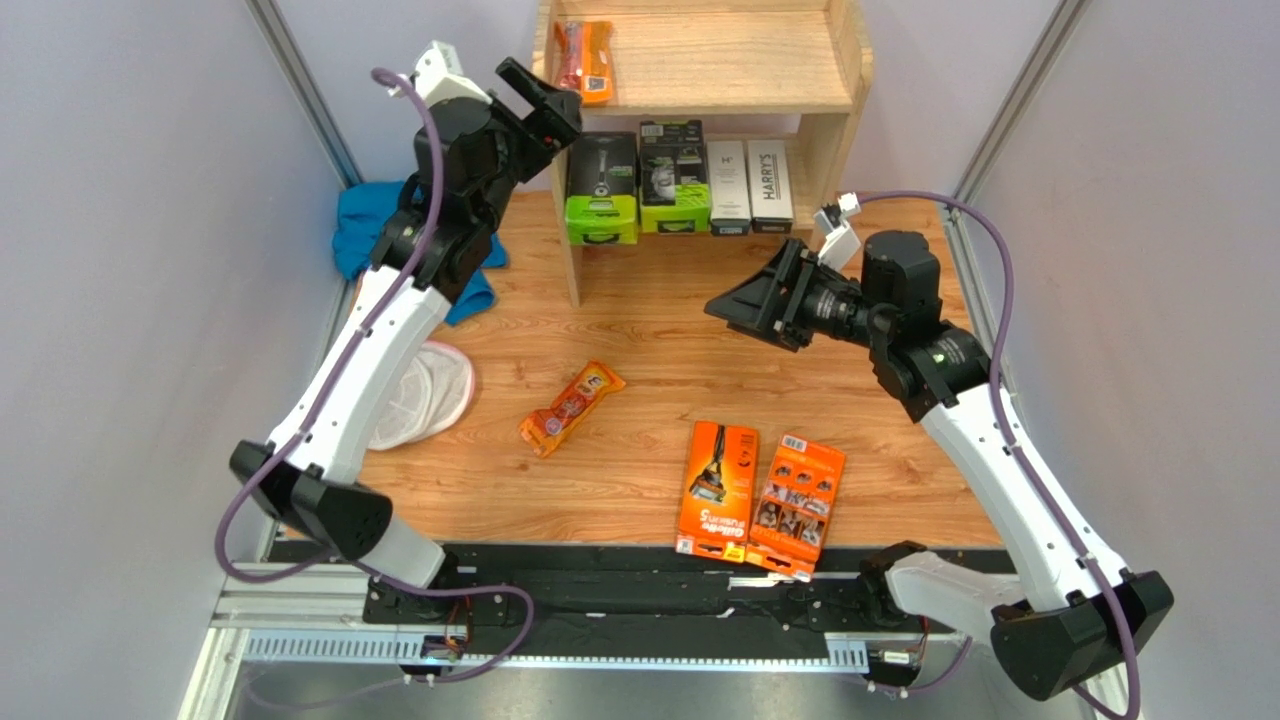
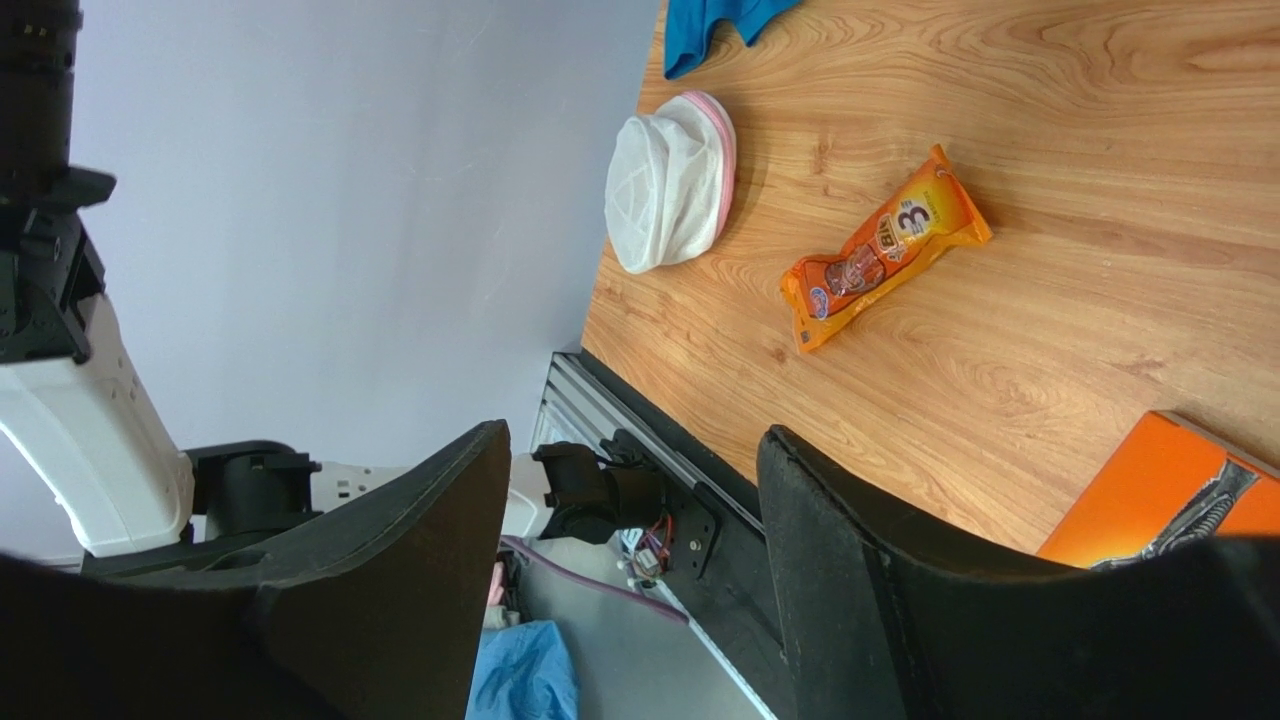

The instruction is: Place and organize the shaving razors onto the shelf

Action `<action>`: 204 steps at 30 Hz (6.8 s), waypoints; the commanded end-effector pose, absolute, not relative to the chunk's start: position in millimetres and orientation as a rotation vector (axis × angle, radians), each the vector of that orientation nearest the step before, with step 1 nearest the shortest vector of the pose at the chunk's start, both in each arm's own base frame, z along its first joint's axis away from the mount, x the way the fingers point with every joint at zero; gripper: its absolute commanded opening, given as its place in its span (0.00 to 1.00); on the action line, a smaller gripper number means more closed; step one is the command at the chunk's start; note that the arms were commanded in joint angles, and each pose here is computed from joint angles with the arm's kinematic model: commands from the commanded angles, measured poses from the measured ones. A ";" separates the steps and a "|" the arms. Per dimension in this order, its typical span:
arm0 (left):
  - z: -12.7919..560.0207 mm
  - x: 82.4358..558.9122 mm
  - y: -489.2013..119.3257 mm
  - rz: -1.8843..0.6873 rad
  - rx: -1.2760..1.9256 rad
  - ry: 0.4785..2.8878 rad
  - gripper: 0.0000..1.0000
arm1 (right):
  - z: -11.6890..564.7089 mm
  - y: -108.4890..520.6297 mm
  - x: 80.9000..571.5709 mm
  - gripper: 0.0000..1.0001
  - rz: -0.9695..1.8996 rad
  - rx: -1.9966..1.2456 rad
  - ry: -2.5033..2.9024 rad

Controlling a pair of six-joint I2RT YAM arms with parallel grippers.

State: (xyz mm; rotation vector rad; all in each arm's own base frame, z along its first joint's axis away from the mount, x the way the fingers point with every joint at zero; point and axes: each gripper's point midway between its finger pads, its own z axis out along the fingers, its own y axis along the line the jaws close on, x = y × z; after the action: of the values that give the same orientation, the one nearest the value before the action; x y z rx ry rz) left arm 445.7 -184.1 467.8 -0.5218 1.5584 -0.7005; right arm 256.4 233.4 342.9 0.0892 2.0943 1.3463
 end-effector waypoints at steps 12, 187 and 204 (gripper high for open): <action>376.3 295.2 -154.0 -0.641 -0.073 1.804 0.99 | 315.9 214.6 227.4 0.74 1.305 0.134 2.094; 281.2 209.4 -219.9 -0.393 0.468 2.180 0.00 | 312.2 203.6 205.6 0.83 1.030 0.253 1.983; 398.3 222.2 -272.1 -0.632 0.599 1.984 0.00 | 138.9 158.5 133.9 0.83 0.973 0.370 2.257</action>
State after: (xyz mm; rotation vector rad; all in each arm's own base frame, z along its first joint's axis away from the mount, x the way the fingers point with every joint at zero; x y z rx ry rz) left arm 220.2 -262.2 367.0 0.5312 2.0527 -0.5744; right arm 136.9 160.7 128.7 0.3764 2.2936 0.9405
